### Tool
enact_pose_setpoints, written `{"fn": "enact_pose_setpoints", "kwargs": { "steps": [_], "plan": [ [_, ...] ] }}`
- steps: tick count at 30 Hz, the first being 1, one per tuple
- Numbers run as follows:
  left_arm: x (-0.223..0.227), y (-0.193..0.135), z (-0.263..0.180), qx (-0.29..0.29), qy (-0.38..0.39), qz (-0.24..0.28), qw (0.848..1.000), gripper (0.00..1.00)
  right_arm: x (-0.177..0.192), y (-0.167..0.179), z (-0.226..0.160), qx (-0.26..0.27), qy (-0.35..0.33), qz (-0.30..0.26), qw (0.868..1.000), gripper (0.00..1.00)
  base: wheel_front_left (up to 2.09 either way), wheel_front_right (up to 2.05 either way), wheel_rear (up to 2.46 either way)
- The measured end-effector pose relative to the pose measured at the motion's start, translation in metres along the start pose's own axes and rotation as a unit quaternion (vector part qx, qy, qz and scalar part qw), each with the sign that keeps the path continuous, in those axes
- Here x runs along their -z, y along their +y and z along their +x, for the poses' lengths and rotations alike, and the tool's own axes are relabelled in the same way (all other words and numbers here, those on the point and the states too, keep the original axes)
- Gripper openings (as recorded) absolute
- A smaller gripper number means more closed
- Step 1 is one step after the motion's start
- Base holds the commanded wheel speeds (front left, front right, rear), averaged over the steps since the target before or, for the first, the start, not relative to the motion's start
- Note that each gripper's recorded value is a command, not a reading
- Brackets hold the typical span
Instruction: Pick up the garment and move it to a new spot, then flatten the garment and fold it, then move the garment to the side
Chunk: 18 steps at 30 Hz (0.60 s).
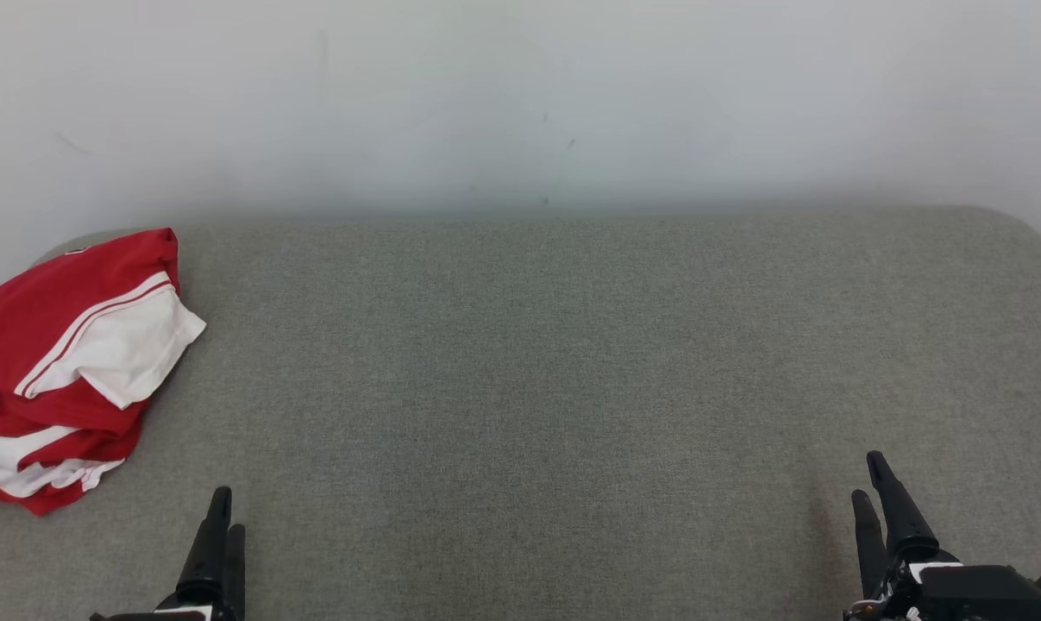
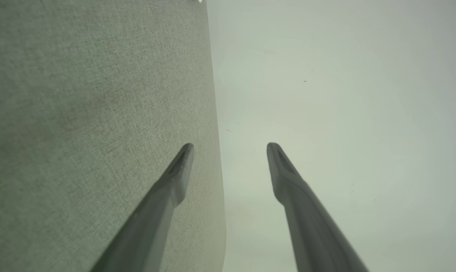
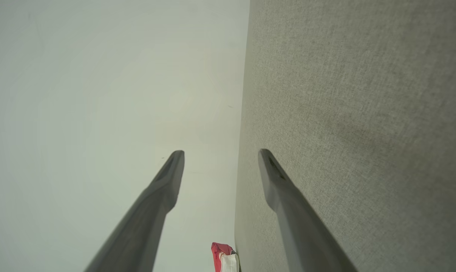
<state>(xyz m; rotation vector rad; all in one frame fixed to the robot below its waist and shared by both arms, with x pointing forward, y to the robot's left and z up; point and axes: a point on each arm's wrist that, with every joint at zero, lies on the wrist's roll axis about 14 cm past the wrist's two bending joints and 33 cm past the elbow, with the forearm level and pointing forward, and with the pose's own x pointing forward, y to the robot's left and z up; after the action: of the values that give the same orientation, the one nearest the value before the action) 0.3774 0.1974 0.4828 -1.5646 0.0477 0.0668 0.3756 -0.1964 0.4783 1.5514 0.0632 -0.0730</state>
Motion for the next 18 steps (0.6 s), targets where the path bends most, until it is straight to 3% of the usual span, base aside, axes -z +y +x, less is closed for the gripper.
{"fn": "enact_pose_setpoints", "kwargs": {
  "steps": [11, 18],
  "plan": [
    [-0.002, -0.007, 0.001, 0.008, -0.014, 0.075, 0.997, 1.00, 0.005, 0.005, 0.000, -0.006, -0.003, -0.083, 0.997, 1.00, 0.00, 0.00, 0.00],
    [-0.001, -0.012, 0.001, 0.015, -0.016, 0.158, 0.987, 1.00, 0.007, 0.010, 0.000, -0.014, -0.005, -0.144, 0.989, 1.00, 0.00, 0.00, 0.00]
  ]
}}
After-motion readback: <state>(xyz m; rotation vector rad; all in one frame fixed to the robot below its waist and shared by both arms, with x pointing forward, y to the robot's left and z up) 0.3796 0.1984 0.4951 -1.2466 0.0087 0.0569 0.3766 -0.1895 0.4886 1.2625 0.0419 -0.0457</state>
